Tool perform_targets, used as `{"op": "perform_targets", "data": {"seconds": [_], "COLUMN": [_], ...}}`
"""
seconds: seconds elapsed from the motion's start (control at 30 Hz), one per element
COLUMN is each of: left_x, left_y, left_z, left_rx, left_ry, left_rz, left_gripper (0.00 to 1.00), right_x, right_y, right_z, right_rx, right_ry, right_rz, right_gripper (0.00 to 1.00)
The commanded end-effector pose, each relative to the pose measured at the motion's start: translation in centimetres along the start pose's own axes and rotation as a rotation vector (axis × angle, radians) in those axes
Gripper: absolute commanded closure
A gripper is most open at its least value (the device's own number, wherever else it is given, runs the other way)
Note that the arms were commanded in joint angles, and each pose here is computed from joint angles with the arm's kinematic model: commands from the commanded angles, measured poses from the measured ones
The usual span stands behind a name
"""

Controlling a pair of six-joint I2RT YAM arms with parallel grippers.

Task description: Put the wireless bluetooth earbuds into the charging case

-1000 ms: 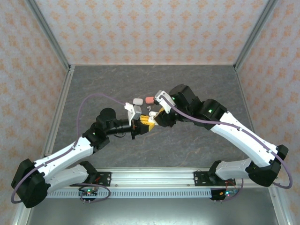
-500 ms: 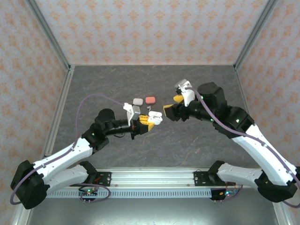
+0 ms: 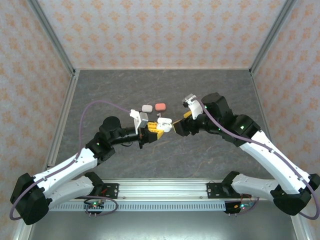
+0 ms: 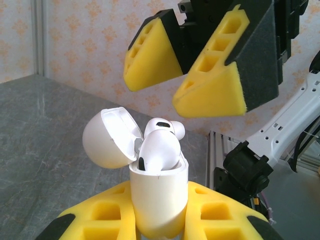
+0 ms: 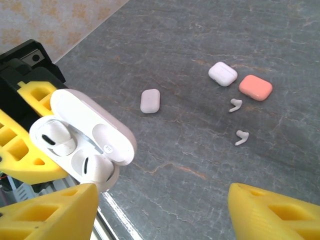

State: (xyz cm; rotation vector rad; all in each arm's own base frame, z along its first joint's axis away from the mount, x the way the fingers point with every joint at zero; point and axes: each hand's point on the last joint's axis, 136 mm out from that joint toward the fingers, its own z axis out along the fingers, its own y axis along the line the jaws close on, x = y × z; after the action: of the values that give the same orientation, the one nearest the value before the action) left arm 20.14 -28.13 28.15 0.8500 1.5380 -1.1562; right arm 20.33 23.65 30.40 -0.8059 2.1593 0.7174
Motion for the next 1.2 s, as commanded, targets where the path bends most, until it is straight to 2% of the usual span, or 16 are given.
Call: {"op": "perform_targets", "data": {"seconds": [0.0,0.23,0.87,1.17], "left_x": [-1.3,-1.3,-1.4,-1.2], "left_y": [-0.7,-0.6,-0.8,-0.7], "left_z": [-0.2,-0.2,-0.3,-0.4], "left_rx": [0.01,0.005,0.012,0.006], "left_ry": [-0.052,-0.05,-0.053,-0.051], "left_rz": [0.056,0.058,0.056,0.056], "left_gripper": [1.0,1.0,1.0,1.0], "right_x": [0.2,0.4,-1.4,-2.7], "right_y": [0.7,1.0,1.1,2.3], "right_z": [0.3,0.7,1.8,0.9], "right_rx": [-0.049,-0.076,-0.083,-0.144], "right_ry": [0.016,0.037,-0.008,-0.064], "right_rz": [0.017,0.019,0.037,0.037], "right_gripper": [0.31,0.31,0.3,0.17]}}
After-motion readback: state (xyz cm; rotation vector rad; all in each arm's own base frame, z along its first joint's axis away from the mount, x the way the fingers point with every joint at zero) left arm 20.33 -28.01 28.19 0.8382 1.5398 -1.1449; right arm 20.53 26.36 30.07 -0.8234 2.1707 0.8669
